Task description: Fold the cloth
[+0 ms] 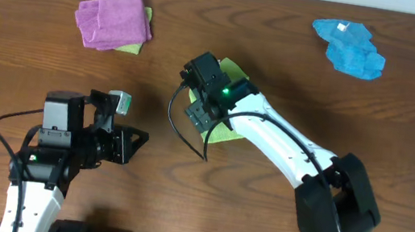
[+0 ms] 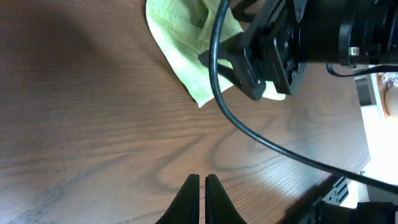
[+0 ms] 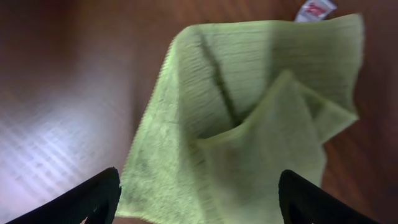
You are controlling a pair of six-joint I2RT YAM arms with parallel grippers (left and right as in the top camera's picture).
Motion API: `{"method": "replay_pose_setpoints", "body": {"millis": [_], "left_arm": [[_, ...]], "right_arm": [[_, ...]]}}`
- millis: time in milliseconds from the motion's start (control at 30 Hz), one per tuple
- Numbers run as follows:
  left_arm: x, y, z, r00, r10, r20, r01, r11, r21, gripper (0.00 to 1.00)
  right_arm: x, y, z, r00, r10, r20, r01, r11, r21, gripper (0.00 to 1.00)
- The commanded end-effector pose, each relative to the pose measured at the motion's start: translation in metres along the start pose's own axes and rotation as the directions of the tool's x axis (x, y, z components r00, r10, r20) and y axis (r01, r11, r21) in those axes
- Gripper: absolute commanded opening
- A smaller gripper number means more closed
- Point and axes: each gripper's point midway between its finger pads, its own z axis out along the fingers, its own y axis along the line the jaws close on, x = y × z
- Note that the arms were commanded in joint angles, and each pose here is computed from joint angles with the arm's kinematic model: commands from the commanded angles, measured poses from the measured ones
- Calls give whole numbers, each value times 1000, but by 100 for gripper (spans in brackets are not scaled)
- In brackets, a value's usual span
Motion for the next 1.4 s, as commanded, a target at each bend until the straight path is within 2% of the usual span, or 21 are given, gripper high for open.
{"method": "replay_pose_setpoints", "body": {"millis": [0, 167, 300, 500, 667, 900, 1100, 1233, 1367], "left_arm": [[1, -3, 0, 1000, 17, 0, -17, 1000, 21, 6], [1, -3, 0, 1000, 21, 0, -21, 1000, 21, 6], [1, -3, 0, 1000, 24, 0, -24, 999, 21, 7], [1, -3, 0, 1000, 24, 0, -24, 999, 21, 7], [2, -3, 0, 1000, 29, -4, -29, 999, 21, 7], [2, -3, 0, 999, 39, -4, -39, 999, 20, 8], [4, -2, 1, 999, 35, -8, -35, 999, 20, 10], [12, 5, 10, 1000, 17, -24, -16, 999, 30, 19], [18, 8, 21, 1000, -15, -26, 17, 997, 77, 21]], "right_arm": [[3, -12, 16, 999, 14, -35, -12, 997, 76, 80], [11, -13, 32, 997, 7, -76, 0, 995, 99, 79], [12, -31, 34, 997, 9, -83, 9, 977, 213, 79], [6, -54, 31, 998, 34, -54, -17, 953, 301, 78], [5, -84, 24, 997, 57, -42, -33, 901, 432, 79], [5, -94, 22, 996, 74, -41, -48, 894, 446, 80], [-16, -101, 8, 997, 80, 15, -78, 888, 454, 79], [-25, -103, 2, 997, 72, 27, -77, 889, 452, 80], [-23, -103, 3, 997, 75, 20, -76, 894, 442, 78]]}}
